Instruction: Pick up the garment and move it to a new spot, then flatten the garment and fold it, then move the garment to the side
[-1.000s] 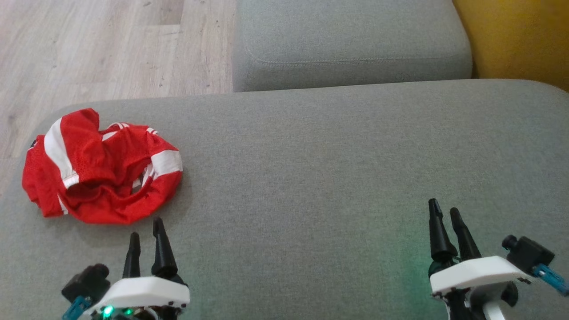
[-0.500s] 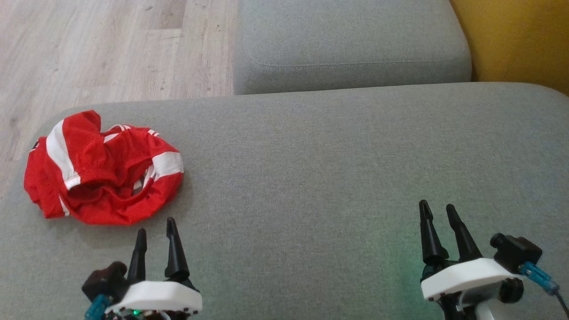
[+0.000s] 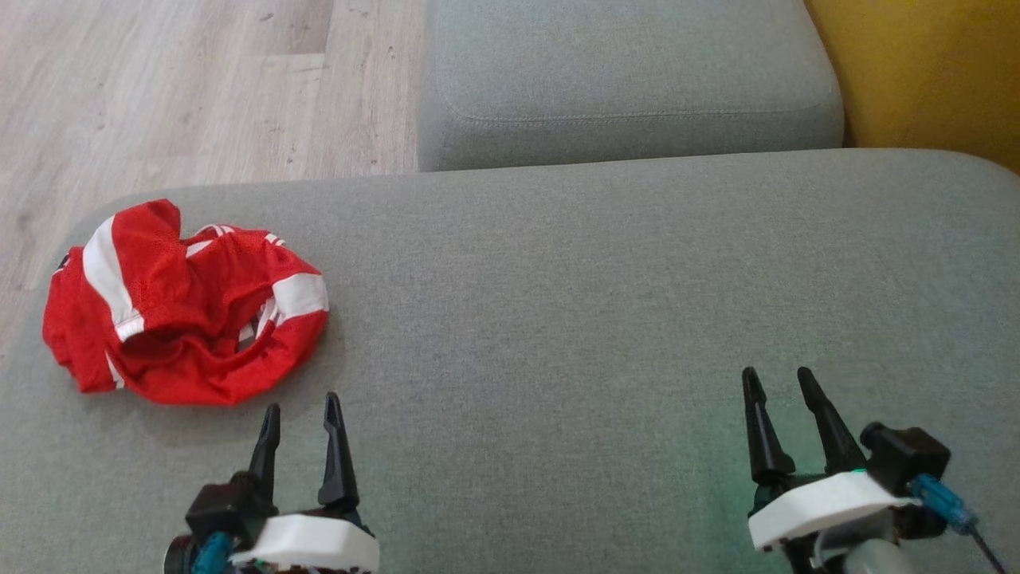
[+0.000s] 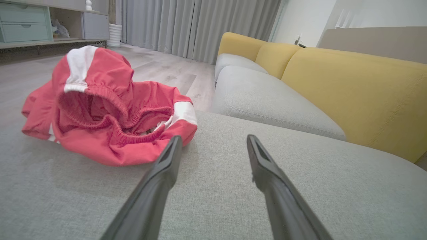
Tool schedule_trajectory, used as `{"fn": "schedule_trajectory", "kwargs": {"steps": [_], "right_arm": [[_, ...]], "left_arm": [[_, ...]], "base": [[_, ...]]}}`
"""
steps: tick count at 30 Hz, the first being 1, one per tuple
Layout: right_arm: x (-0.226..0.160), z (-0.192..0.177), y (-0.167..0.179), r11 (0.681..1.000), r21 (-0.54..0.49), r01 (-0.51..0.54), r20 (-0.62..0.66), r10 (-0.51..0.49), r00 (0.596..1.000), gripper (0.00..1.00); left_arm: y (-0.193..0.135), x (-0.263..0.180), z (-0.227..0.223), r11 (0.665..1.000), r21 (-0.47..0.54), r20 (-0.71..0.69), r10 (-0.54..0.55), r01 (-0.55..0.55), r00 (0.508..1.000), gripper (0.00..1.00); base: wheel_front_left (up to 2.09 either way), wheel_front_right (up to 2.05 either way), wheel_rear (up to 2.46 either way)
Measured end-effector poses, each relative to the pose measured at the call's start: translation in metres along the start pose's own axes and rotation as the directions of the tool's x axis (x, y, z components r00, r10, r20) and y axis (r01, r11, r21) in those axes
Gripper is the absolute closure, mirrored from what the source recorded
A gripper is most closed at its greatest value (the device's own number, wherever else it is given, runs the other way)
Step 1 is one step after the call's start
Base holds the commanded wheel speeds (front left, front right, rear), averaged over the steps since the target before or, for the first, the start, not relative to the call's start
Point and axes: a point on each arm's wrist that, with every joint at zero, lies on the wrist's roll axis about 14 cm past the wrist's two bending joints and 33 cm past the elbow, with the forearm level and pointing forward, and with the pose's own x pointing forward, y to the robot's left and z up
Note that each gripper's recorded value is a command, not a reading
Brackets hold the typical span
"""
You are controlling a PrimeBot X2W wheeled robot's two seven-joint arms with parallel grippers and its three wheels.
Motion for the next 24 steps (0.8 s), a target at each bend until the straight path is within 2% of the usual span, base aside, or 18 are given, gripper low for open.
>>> {"fn": "schedule_trajectory", "kwargs": {"steps": [9,18,24], "right_arm": [[-0.002,-0.004,-0.001,0.995,-0.102,-0.011,-0.009,0.01,1.0,0.0],[-0.003,-0.002,0.003,0.977,-0.212,-0.037,0.002,0.038,0.999,0.0],[-0.003,-0.002,0.002,0.972,-0.233,-0.036,0.003,0.038,0.999,0.0]], "left_arm": [[-0.01,0.0,0.003,0.993,0.111,0.027,-0.035,0.032,0.999,0.0],[-0.019,-0.001,0.008,0.976,0.21,0.06,-0.068,0.054,0.996,0.0],[-0.02,0.0,0.009,0.972,0.226,0.066,-0.076,0.059,0.995,0.0]], "base": [[0.0,0.0,0.0],[0.0,0.0,0.0],[0.0,0.0,0.0]]}}
